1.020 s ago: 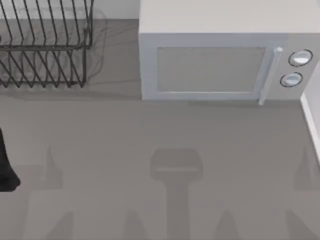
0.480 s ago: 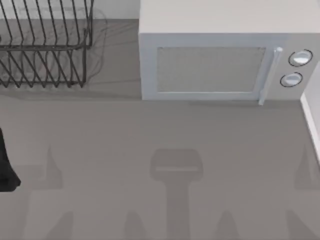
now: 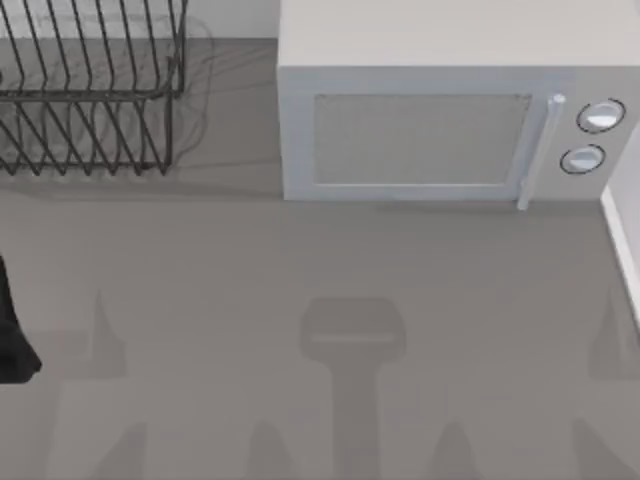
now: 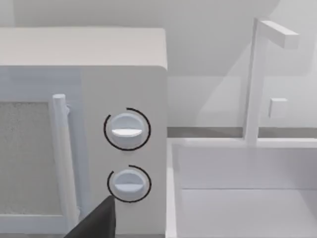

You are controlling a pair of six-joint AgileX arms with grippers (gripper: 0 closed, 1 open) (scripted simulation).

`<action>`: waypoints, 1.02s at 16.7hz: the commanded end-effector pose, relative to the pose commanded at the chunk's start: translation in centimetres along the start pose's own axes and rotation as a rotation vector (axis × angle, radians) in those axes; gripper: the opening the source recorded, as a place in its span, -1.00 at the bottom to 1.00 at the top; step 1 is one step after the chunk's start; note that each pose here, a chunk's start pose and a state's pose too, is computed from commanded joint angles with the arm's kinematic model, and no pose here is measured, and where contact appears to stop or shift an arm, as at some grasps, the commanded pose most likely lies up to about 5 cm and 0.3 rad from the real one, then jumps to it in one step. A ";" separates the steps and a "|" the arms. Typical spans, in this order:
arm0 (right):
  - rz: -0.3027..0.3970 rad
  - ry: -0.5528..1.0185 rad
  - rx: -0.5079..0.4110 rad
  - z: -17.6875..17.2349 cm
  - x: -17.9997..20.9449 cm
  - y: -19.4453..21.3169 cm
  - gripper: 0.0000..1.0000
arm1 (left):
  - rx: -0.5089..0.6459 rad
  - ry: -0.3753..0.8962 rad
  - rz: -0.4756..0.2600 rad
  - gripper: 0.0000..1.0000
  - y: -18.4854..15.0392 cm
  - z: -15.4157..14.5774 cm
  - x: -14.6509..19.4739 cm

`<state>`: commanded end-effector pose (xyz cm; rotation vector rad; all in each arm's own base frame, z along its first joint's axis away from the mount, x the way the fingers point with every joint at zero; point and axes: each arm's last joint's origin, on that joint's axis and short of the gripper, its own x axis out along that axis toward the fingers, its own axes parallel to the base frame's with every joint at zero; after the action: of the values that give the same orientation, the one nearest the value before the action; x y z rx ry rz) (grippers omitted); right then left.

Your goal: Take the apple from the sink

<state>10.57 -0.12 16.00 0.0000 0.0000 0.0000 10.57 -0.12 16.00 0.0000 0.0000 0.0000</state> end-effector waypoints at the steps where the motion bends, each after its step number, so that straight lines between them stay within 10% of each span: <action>1: 0.000 0.000 0.000 0.0 0.0 0.0 1.00 | 0.000 0.000 0.000 1.00 0.0 0.0 0.0; 10: -0.019 0.079 -0.018 1.6 0.2 -0.2 1.00 | 0.000 0.000 0.000 1.00 0.0 0.0 0.0; 17: -0.078 0.520 -0.073 7.1 4.7 -1.5 1.00 | 0.000 0.000 0.000 1.00 0.0 0.0 0.0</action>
<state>15.26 -1.67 23.07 -0.0735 0.5202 -0.0781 10.57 -0.12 16.00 0.0000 0.0000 0.0000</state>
